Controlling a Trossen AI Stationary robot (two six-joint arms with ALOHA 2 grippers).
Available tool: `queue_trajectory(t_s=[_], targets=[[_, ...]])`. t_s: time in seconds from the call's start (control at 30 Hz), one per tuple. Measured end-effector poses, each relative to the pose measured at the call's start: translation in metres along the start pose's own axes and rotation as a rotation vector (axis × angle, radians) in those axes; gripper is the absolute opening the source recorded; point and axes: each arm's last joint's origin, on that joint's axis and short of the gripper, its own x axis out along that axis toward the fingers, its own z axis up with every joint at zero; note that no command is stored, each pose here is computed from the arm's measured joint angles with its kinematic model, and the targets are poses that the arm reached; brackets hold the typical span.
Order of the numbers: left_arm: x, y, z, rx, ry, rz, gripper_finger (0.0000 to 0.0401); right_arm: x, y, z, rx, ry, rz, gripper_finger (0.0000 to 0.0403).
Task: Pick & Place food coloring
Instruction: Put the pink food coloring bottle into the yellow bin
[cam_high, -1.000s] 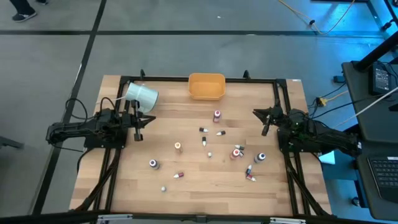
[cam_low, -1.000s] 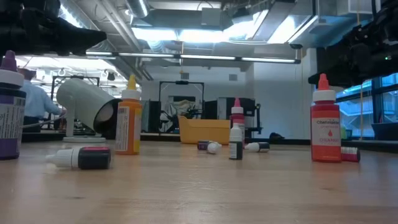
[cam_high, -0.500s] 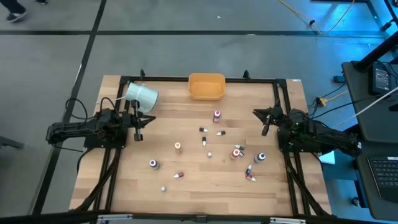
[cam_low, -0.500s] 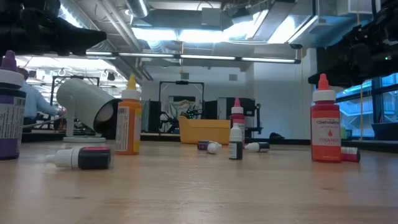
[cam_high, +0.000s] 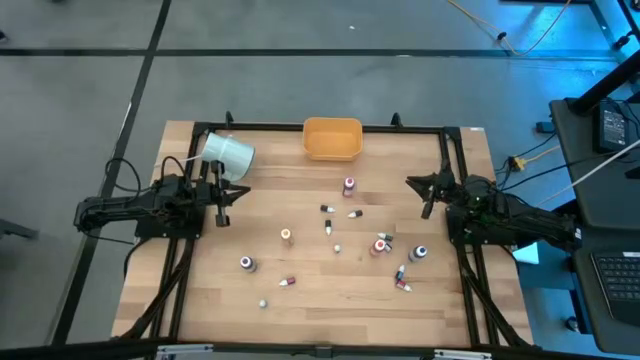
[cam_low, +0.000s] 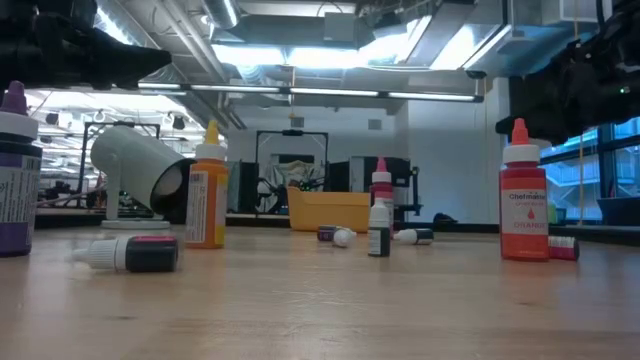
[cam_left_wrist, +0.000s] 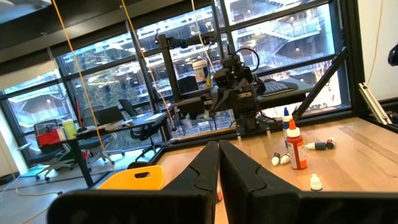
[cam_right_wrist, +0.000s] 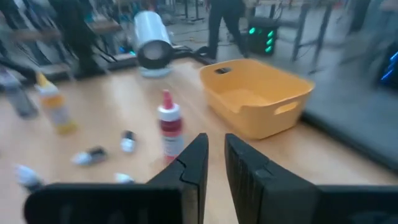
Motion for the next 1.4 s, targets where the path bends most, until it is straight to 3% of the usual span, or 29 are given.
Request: queue_trajectory(t_s=[0.2, 0.57, 0.73, 0.93, 1.03, 1.2, 1.4], targets=[[0.0, 0.0, 0.0, 0.0, 0.0, 0.0, 0.001, 0.0, 0.002, 0.002, 0.272, -0.013, 0.054, 0.0058], [0.0, 0.0, 0.0, 0.0, 0.0, 0.0, 0.0012, -0.001, -0.002, 0.009, 0.337, -0.111, -0.075, 0.0068], [0.0, 0.0, 0.0, 0.0, 0.0, 0.0, 0.0009, -0.002, -0.003, 0.018, 0.377, -0.227, -0.125, 0.0135], [0.0, 0.0, 0.0, 0.0, 0.0, 0.0, 0.0011, -0.004, -0.002, 0.025, 0.38, -0.297, -0.1, 0.0256], [0.0, 0.0, 0.0, 0.001, 0.0, 0.001, 0.0012, -0.006, -0.001, 0.035, 0.395, -0.39, -0.072, 0.0297], [0.0, 0.002, 0.0, 0.024, 0.012, 0.076, 0.0009, -0.013, 0.003, 0.062, 0.251, -0.497, -0.018, 0.0326], [0.0, 0.003, 0.0, 0.025, 0.014, 0.087, 0.001, 0.002, 0.012, 0.1, 0.224, -0.4, 0.009, 0.0328]])
